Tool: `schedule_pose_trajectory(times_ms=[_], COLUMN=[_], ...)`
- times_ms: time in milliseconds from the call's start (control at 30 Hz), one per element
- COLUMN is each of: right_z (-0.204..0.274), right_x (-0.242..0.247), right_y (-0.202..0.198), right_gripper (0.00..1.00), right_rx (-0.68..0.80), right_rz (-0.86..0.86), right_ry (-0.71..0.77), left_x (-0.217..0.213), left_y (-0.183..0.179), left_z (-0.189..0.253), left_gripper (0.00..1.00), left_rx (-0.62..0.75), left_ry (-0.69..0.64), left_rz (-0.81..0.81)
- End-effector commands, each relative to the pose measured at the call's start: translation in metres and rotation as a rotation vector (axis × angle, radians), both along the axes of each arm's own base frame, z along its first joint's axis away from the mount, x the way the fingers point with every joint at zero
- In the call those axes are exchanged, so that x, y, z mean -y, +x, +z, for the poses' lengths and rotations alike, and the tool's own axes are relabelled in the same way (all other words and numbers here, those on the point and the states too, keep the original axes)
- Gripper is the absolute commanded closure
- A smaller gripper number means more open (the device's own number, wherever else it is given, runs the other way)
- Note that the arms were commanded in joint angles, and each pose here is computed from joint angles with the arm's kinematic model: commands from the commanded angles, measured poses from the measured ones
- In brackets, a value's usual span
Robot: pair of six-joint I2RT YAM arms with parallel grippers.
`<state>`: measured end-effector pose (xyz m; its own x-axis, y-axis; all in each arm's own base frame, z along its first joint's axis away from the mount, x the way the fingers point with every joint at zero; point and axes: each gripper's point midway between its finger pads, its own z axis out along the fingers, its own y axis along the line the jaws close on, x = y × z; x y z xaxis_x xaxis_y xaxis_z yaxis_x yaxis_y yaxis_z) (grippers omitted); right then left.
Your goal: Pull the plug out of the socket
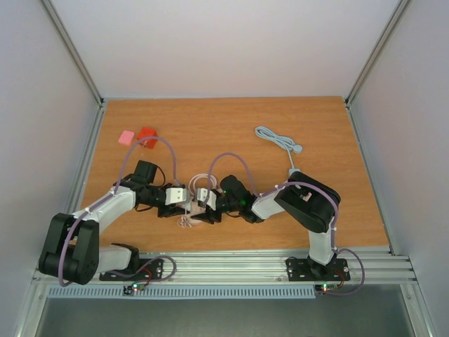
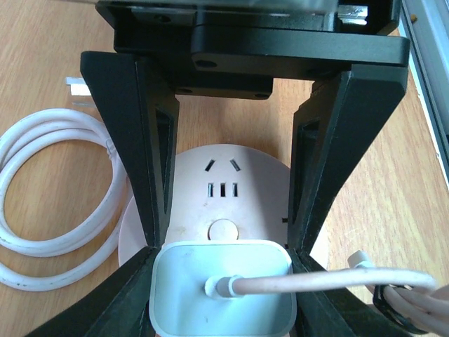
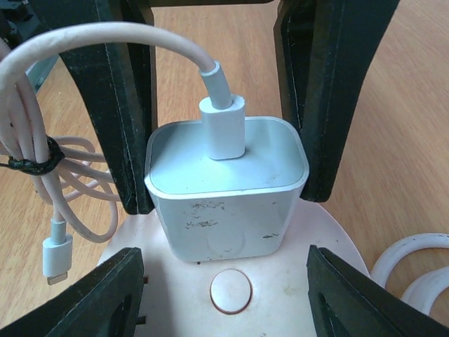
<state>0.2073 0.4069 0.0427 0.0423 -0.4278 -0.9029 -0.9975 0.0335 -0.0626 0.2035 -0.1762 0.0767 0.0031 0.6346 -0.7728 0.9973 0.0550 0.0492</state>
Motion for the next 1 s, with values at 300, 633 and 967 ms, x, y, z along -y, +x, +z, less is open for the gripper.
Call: schedule_pose_trajectory(times_ms=[300,633,967], right_z=[-0.101,-0.103,-0.102], right_x=[0.056,0.057,0.056], right_y=[-0.027,-0.026,-0.026], right_gripper=[0.35,0.34,0.33], right_rx=[-0.178,-0.176,-0.178], right_rz=[-0.055,-0.056,-0.057], right_ry=[-0.360,-0.369,-0.366], left_x=[0.023,0.025,0.016], left_y=[-0.002,0.001,0.006], left_z=[0.049,0.056,0.056], left_gripper=[0.74,0.75,0.75], left_rx=[-0.064,-0.132,-0.048], left_ry=[-0.228,-0.246,-0.187], left_rz=[-0.060,-0.038,-0.039])
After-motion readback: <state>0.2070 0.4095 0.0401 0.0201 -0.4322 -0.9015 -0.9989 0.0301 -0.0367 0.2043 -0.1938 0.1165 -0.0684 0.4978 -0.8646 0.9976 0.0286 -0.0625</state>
